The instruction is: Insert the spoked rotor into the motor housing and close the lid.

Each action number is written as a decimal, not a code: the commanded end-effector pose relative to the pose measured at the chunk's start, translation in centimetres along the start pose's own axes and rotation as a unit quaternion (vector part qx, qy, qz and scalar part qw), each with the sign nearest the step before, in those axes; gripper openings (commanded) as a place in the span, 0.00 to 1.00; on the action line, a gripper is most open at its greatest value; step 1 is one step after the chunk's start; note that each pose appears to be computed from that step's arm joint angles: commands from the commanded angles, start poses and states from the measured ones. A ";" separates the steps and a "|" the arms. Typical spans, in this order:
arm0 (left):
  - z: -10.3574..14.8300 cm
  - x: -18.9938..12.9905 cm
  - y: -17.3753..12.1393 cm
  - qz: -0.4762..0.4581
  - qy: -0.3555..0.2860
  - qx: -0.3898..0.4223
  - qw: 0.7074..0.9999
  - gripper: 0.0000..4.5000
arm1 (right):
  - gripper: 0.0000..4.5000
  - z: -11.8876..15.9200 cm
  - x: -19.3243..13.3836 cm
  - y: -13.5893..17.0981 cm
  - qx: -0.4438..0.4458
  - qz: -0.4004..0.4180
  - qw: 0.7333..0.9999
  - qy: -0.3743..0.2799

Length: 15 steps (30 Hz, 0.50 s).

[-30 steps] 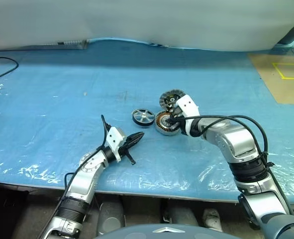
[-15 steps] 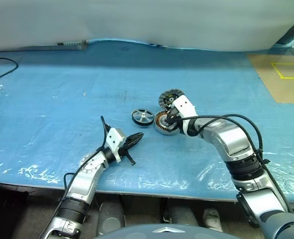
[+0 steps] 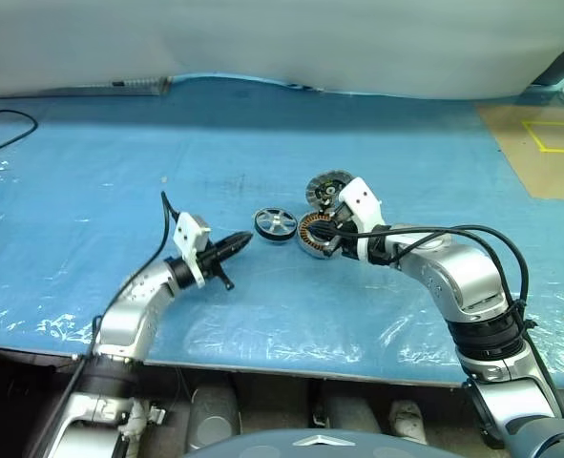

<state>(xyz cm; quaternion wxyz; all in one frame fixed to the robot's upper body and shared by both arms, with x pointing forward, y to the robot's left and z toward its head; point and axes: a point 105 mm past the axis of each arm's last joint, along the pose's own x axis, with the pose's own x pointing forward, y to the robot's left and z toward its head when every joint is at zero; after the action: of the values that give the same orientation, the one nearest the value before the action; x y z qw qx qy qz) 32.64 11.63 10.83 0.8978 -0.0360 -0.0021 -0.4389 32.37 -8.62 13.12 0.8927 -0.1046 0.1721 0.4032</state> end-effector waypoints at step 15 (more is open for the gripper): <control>0.8 5.0 2.1 -0.116 0.081 0.059 0.988 0.48 | 0.00 -0.4 -0.7 0.1 -0.019 -0.032 0.999 -0.024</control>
<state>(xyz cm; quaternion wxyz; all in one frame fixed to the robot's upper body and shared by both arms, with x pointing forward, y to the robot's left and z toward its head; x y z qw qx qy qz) 37.26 9.58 10.67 0.8499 0.0341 0.0543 -0.5231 31.84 -9.13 11.43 0.8998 -0.1130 0.1748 0.3835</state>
